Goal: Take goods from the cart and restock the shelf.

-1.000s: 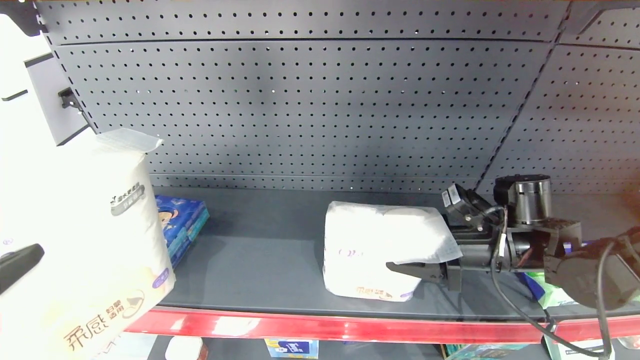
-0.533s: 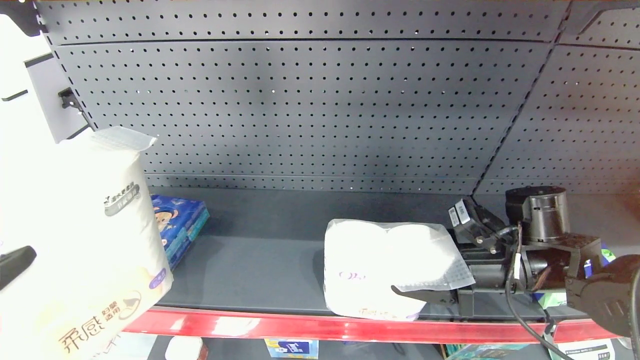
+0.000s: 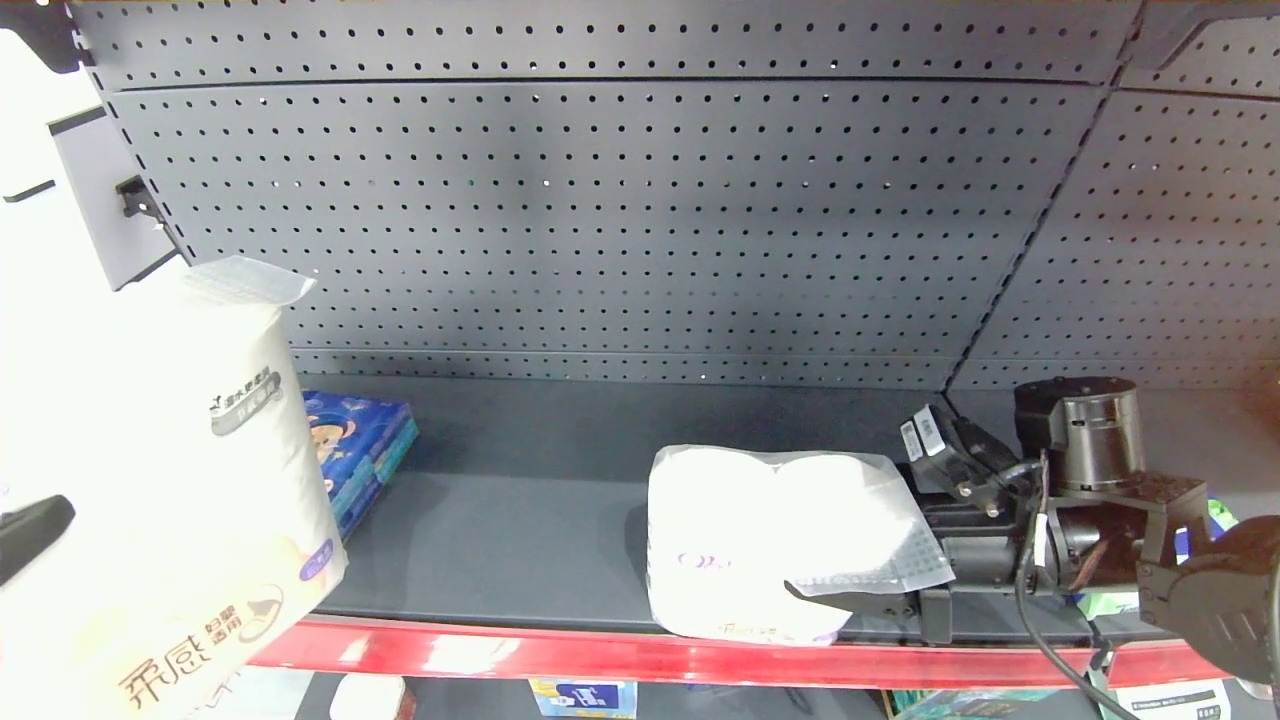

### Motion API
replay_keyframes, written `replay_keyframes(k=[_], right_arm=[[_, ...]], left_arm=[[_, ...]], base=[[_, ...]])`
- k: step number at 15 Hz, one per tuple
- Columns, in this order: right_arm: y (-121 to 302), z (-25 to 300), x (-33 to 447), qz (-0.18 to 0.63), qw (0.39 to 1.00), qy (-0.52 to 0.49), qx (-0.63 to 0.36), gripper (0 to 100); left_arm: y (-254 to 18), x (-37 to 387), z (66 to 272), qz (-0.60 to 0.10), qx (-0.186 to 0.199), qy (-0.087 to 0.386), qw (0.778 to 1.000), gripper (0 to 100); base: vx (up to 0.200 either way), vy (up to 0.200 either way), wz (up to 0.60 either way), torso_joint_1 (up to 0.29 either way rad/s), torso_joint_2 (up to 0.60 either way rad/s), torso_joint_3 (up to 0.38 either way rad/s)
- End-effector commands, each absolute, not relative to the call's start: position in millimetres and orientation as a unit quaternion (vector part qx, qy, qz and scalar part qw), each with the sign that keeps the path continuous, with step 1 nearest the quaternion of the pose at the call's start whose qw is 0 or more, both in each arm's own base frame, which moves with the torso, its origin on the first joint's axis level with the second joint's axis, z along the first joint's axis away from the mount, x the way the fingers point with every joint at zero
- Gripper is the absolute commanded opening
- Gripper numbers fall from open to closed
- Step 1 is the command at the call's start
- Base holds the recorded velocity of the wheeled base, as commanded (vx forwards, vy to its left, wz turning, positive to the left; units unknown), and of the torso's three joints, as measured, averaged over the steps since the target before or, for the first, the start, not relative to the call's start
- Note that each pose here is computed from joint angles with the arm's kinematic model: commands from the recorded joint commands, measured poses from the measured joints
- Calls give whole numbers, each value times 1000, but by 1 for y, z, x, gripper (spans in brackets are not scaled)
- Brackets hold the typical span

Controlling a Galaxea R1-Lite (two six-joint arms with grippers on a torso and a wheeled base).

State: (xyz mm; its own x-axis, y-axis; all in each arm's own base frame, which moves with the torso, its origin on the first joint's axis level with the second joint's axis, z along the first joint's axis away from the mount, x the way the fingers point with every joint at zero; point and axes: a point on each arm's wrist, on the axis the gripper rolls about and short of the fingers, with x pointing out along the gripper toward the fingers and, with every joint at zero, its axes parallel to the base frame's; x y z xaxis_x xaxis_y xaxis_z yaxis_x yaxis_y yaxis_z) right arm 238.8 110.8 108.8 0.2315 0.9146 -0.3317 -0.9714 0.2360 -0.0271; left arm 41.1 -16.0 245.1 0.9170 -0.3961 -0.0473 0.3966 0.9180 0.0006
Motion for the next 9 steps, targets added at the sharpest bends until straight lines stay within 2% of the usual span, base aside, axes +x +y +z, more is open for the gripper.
replay_keyframes(k=[1, 5, 9], right_arm=[[110, 109, 239, 605, 778, 123, -116, 100], [91, 114, 227, 570, 803, 126, -119, 100], [49, 117, 196, 499, 848, 134, -116, 100]], left_arm=[[-16, 43, 245, -203, 6, 26, 979, 0], [-19, 48, 246, -208, 7, 35, 978, 0], [-24, 60, 248, -232, 7, 49, 972, 0]], base=[[0, 0, 0, 0, 0, 0], [0, 0, 0, 0, 0, 0], [0, 0, 0, 0, 0, 0]])
